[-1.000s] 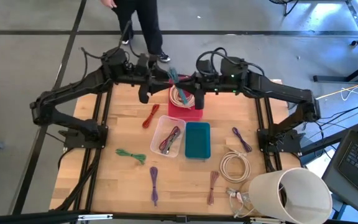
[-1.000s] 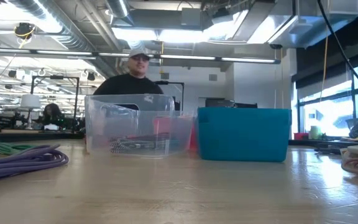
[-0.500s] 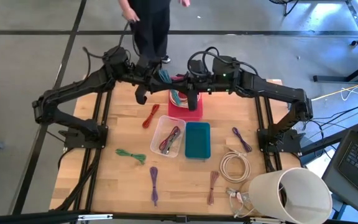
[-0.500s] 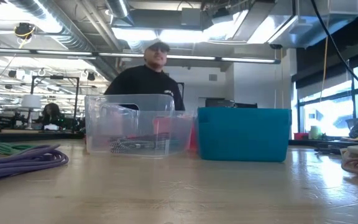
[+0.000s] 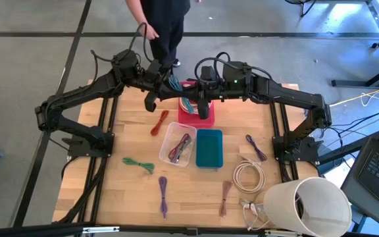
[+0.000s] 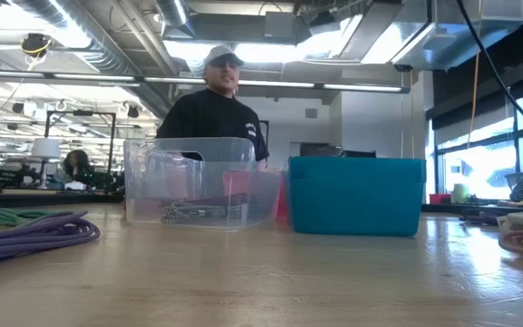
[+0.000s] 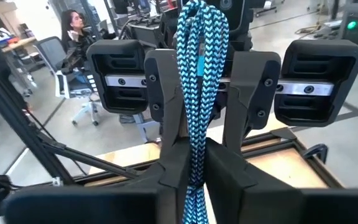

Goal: Pick & Place USB Port
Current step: Put the black and blue charger cable into the transparent bin

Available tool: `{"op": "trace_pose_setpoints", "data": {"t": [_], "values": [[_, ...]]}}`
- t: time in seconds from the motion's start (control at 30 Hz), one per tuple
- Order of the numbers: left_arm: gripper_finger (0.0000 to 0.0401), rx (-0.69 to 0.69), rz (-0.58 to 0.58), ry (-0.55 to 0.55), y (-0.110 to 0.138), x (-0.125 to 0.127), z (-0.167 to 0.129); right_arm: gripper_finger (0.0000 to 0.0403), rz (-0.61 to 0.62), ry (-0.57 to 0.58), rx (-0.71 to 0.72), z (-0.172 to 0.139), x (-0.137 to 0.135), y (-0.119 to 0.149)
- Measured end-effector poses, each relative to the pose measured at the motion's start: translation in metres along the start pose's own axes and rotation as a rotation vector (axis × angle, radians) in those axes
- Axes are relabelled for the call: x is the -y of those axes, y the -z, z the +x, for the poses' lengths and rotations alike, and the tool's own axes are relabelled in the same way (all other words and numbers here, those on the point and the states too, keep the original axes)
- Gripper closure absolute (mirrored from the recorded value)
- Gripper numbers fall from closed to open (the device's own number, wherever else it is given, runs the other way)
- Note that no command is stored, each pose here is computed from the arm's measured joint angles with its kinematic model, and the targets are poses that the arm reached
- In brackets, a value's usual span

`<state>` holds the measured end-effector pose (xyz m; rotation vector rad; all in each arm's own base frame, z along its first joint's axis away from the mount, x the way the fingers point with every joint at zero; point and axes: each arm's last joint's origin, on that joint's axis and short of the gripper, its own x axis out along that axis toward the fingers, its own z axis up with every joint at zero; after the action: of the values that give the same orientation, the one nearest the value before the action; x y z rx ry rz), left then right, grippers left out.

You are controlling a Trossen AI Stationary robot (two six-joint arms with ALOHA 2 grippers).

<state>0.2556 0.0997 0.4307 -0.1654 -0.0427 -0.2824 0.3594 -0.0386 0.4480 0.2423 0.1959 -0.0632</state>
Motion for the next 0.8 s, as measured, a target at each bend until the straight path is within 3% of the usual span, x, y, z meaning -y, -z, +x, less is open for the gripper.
{"op": "trace_pose_setpoints", "data": {"t": [0.33, 0.43, 0.67, 0.8], "values": [[0.0319, -0.021, 0.026, -0.025, 0.003, 0.0, 0.0, 0.0333, -0.062, 0.021, -0.04, -0.004, 0.001, 0.003], [0.0322, -0.024, 0.023, -0.028, 0.003, -0.001, 0.0, 0.0376, -0.063, 0.002, -0.057, -0.005, 0.001, 0.004], [0.032, -0.018, -0.004, -0.052, 0.004, 0.001, 0.004, 0.039, -0.043, -0.018, -0.072, -0.005, 0.0, 0.005], [0.0242, 0.075, 0.04, -0.024, -0.011, 0.009, 0.002, 0.039, -0.033, -0.023, -0.161, -0.005, 0.002, 0.014]]}}
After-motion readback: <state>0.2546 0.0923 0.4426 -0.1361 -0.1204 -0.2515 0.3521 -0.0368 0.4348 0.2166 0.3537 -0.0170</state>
